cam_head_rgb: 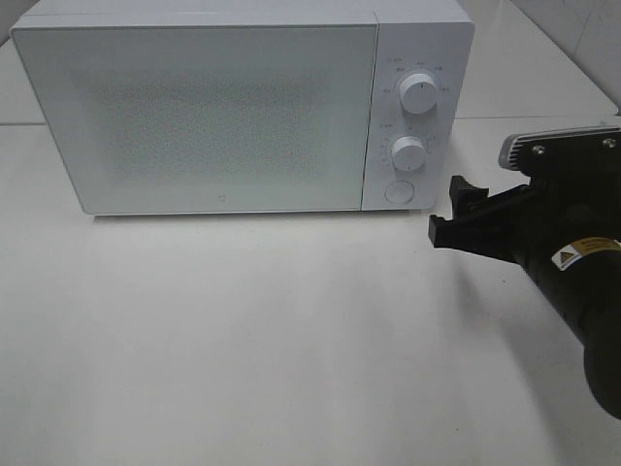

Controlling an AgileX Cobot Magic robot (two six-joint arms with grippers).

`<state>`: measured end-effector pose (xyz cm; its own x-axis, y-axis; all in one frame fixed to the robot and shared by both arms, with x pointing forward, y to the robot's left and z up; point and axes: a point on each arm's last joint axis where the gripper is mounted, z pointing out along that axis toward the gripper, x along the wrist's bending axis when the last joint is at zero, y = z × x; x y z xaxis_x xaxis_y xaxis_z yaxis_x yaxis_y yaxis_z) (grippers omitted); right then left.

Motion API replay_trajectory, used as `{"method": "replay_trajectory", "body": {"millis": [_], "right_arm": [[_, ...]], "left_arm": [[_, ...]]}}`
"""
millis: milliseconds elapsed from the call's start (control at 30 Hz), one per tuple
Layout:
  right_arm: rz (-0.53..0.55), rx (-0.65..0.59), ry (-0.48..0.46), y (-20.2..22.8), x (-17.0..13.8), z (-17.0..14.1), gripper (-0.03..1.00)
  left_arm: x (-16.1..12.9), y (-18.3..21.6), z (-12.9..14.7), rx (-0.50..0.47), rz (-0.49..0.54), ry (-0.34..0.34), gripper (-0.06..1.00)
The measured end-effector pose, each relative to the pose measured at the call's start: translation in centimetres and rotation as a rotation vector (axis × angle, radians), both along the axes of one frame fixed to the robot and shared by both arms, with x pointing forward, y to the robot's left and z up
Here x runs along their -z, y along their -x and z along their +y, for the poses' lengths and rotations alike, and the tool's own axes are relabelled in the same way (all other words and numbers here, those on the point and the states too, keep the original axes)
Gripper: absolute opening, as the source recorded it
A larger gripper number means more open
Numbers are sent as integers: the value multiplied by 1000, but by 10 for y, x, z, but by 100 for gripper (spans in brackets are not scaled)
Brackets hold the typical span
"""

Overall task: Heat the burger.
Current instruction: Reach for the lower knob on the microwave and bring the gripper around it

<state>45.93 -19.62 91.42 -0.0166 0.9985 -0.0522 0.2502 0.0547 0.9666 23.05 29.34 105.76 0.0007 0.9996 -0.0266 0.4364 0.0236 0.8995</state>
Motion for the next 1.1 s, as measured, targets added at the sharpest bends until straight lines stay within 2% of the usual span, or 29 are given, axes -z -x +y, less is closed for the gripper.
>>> {"method": "replay_trajectory", "body": {"millis": [467,800,1100], "right_arm": [[-19,-20,1,-14,2,51,75],[-31,-8,-2,-20,-1,55,75],[-33,10,8,-42,11,63,75]], "left_arm": [[0,0,0,0,0,0,99],[0,0,0,0,0,0,99],[0,0,0,0,0,0,99]]}}
